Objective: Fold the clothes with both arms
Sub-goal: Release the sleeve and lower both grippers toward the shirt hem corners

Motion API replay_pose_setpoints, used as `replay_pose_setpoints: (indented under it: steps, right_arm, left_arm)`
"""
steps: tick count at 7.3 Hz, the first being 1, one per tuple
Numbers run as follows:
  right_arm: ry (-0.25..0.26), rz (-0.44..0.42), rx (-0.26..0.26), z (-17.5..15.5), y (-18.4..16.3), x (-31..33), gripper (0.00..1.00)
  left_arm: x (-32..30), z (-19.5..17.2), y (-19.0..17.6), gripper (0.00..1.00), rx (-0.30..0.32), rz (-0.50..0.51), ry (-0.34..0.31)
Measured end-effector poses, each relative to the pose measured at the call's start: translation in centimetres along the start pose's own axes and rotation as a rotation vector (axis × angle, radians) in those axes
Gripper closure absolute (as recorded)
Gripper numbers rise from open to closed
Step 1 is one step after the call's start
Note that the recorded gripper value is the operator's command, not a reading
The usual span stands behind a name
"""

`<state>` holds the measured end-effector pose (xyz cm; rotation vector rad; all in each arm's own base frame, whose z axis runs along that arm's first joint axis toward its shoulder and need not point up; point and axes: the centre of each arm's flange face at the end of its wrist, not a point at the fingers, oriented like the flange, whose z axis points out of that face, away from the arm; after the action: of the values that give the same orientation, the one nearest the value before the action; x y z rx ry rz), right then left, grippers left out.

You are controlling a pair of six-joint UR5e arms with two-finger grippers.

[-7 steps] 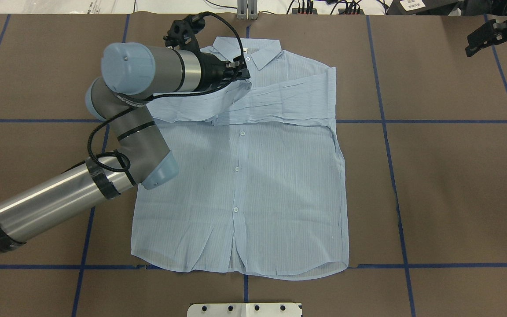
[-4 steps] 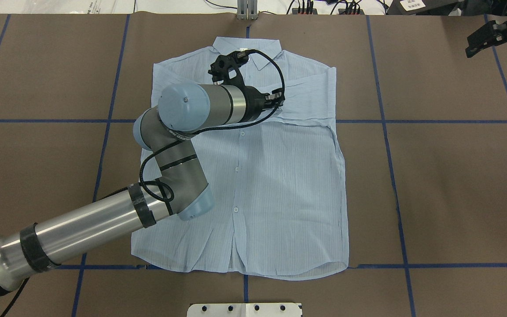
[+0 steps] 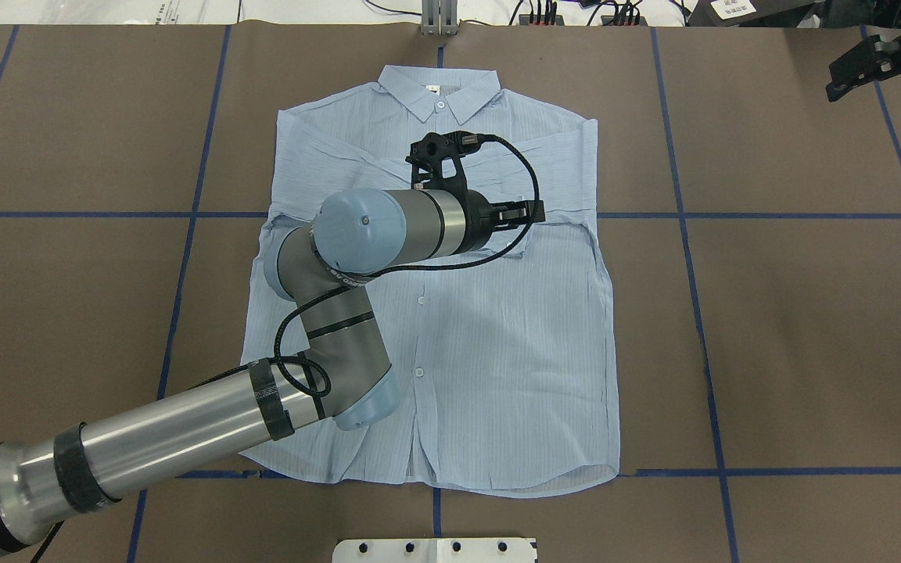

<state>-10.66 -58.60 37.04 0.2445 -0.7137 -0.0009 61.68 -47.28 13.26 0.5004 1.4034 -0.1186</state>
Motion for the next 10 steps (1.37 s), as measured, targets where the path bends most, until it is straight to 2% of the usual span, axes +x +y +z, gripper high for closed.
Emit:
replay_pose_setpoints:
  steps: [2,3,4,7,8,10]
  right_arm:
    - [-0.023,-0.027,-0.002,0.0,1.3,-2.6,0.0]
    - [-0.043,-0.021,-0.017,0.5,3.1,-5.3,0.0]
    - [-0.068,0.02,-0.021,0.8,5.6,-8.6,0.0]
    - [-0.158,0.177,0.045,3.5,16.2,-17.0,0.0]
    - [-0.175,0.228,0.054,4.2,20.1,-18.9,0.0]
    - [-0.148,0.279,0.065,5.8,27.5,-21.7,0.0]
  left_arm:
    - [-0.9,-4.6,0.5,0.0,-0.097,0.167,-0.014]
    - [-2.4,-7.2,0.8,0.0,-0.118,0.206,-0.004]
    - [-4.8,-9.8,1.4,0.0,-0.13,0.218,-0.009]
    - [-15.6,-18.2,4.9,0.0,-0.166,0.203,-0.109]
    - [-18.8,-21.1,6.4,0.0,-0.181,0.194,-0.151]
    - [-22.9,-25.0,10.9,0.0,-0.201,0.173,-0.239]
